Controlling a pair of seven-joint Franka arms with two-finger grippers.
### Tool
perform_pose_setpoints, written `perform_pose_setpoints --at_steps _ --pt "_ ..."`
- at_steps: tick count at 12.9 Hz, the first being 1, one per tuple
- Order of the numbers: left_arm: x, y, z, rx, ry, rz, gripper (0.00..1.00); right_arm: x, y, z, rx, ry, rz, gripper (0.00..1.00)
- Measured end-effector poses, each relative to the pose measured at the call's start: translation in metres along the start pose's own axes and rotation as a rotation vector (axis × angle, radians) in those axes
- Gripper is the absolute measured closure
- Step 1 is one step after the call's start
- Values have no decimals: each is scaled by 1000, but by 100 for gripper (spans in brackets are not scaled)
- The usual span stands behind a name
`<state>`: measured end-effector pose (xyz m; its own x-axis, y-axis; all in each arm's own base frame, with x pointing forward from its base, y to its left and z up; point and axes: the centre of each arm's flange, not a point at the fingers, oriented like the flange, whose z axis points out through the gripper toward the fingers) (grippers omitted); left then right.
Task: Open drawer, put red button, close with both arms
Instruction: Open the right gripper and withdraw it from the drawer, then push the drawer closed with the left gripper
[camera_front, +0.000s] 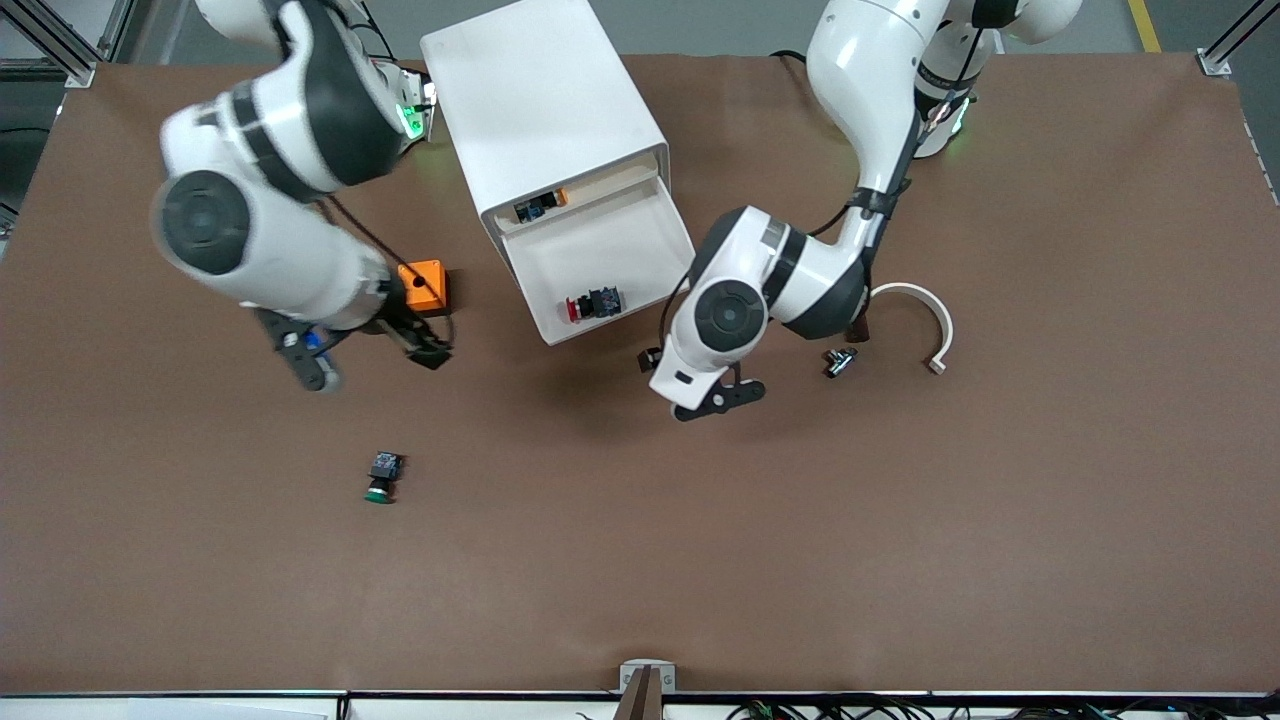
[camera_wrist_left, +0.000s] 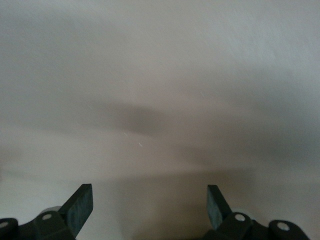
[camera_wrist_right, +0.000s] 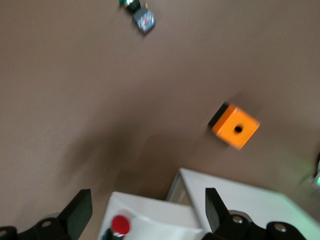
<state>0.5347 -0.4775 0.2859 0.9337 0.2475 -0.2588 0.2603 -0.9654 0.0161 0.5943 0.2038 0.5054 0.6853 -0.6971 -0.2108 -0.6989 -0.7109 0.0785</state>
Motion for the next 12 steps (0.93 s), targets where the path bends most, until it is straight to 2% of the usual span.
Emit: perform_pose_setpoints --at_steps 2,5,9,12 --pt "-27 17 10 13 -7 -6 0 41 36 -21 -6 16 -156 0" --pt "-75 43 25 34 -10 -42 0 81 81 -50 -35 86 -339 0" --pt "-149 73 50 71 -16 -61 0 116 141 -90 -5 127 -520 0" --pt "-186 85 61 88 -14 -70 0 121 177 -116 16 157 -595 0"
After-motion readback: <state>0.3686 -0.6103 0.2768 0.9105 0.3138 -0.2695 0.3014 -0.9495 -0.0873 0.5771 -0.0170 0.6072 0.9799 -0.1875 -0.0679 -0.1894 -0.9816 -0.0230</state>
